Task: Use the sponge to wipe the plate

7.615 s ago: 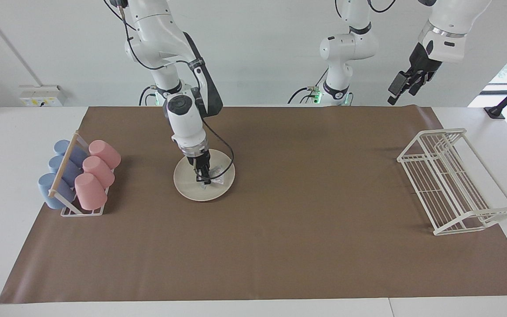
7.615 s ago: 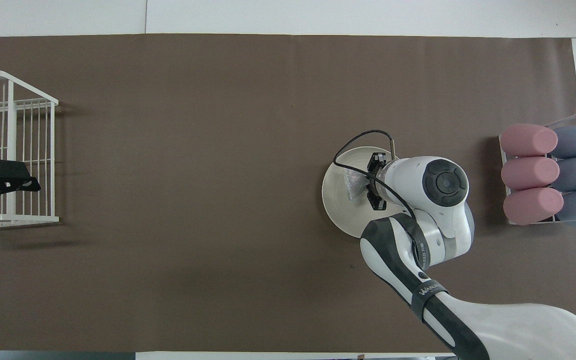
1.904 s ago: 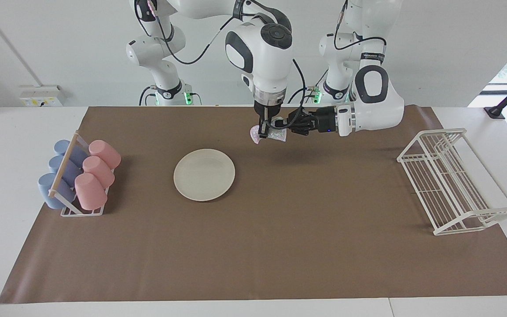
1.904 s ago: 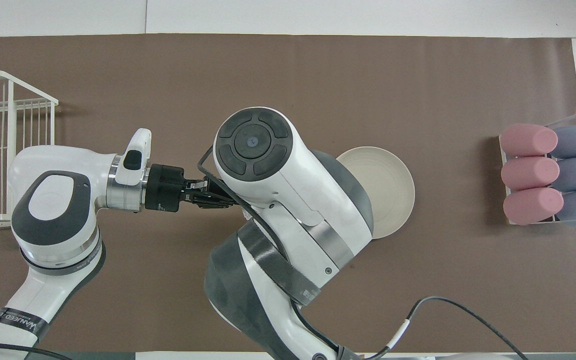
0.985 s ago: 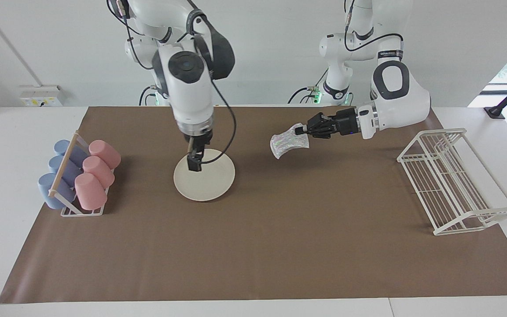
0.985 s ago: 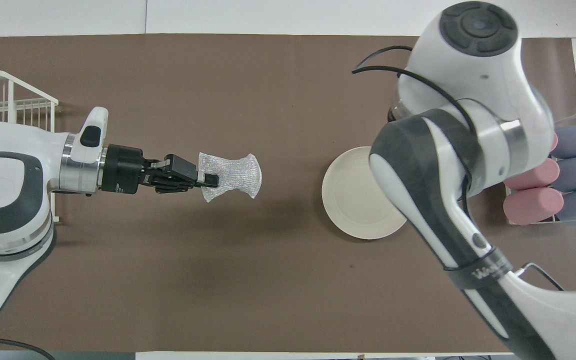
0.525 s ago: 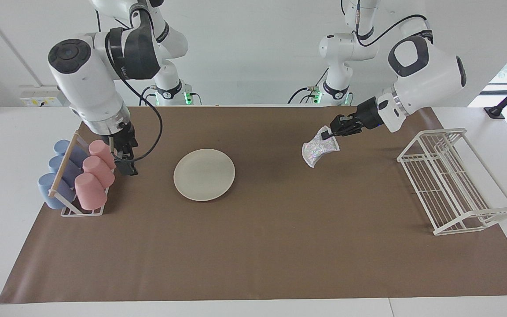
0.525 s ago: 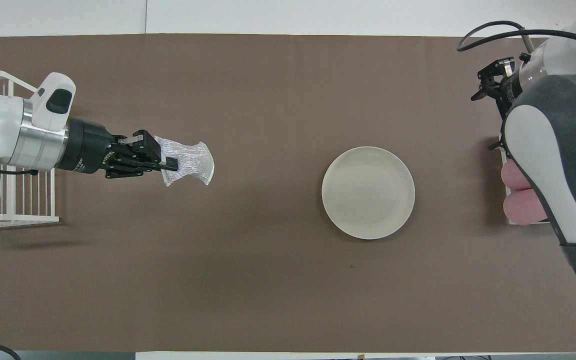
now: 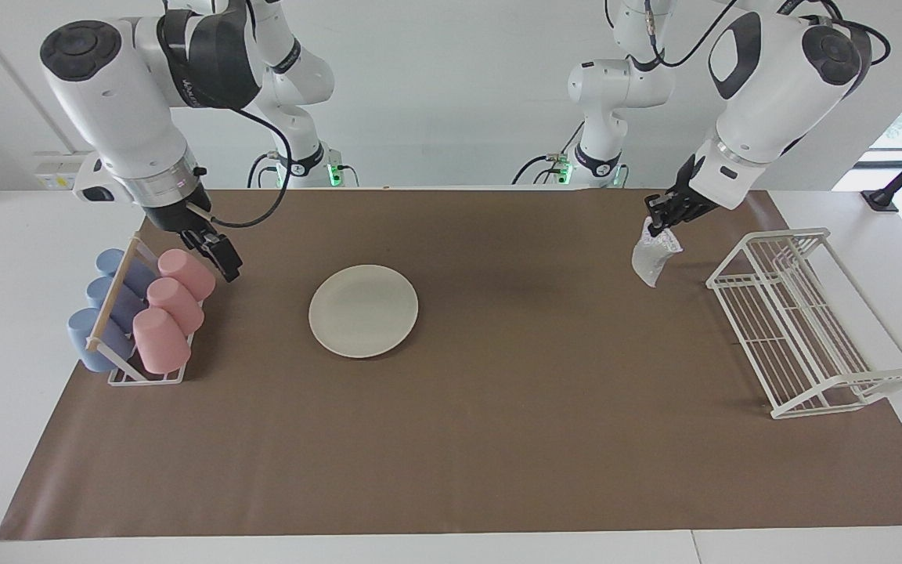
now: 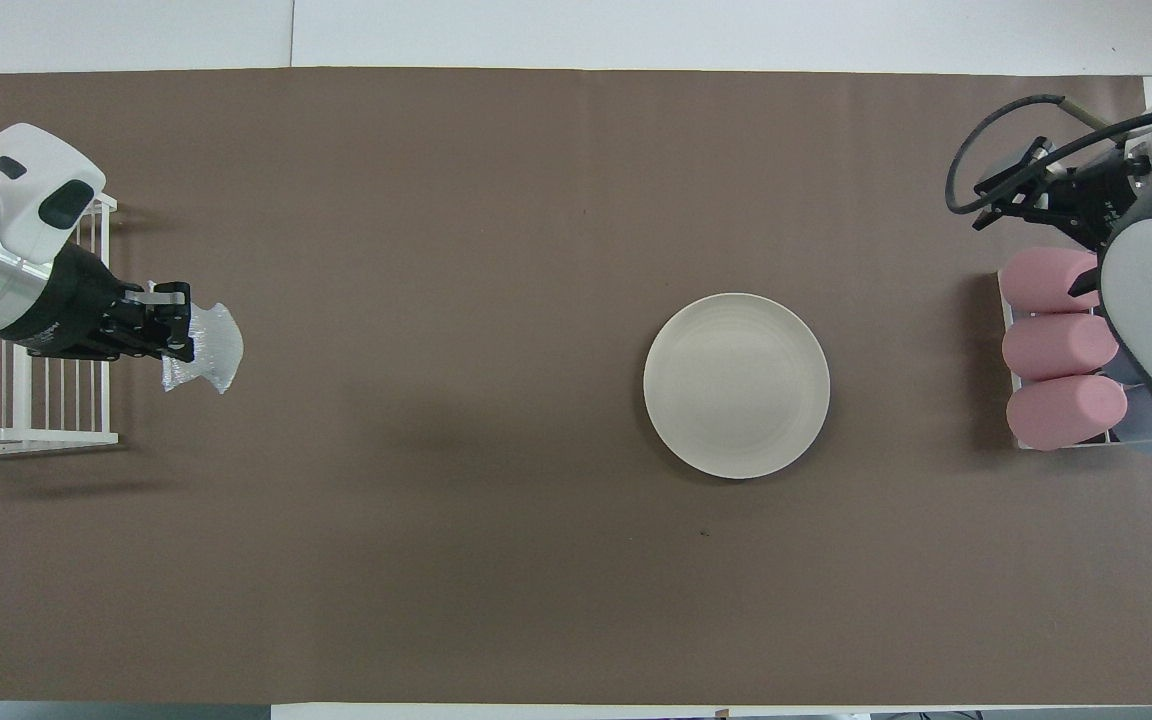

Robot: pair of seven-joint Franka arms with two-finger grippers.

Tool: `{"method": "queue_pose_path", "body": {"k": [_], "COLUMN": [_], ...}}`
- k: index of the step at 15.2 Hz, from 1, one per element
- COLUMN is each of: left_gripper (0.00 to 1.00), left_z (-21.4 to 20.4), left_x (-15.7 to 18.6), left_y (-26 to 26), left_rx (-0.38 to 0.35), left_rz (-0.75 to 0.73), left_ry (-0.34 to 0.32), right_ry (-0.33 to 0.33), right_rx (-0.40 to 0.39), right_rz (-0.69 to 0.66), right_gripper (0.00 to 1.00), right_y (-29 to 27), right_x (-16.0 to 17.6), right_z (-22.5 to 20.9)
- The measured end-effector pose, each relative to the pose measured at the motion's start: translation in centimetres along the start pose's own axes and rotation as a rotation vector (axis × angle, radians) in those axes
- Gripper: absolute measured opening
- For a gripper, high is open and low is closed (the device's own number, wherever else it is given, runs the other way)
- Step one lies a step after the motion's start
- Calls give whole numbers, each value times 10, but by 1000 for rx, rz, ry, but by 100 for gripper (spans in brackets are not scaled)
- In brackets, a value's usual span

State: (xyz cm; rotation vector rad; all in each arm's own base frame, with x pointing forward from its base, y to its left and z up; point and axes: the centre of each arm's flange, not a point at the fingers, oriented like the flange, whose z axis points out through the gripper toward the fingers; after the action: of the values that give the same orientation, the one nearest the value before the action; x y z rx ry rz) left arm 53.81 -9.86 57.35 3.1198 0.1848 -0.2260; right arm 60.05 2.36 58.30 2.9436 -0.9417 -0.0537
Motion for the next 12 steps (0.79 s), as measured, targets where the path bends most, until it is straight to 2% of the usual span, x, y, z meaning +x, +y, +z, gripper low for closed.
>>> {"method": "queue_pose_path", "body": {"k": [2,4,8,10,12], "left_gripper": [6,6,6,6,6], "left_z": [-5,-13,-31,-23,1], "left_x": [1,0,8,19,38], "left_y": [-12,-18,-29,-30,-27], "left_rx": [150,288,522,643,742], "left_rz": [1,2,-12,-5,9], "left_ry": [23,43,112,124,107], "right_ry": [-24,-62,-59,-62,-66], "right_rx": [-19,-43,-41,-43,-45], "right_rz": [-110,-145,-175,-181,-179], "right_gripper": [100,100,100,100,100], "right_y": [11,27,28,26,27], "right_x": [-4,-13,-29,-31,-30], "right_z": [-6,-16,-31,-29,-27]}}
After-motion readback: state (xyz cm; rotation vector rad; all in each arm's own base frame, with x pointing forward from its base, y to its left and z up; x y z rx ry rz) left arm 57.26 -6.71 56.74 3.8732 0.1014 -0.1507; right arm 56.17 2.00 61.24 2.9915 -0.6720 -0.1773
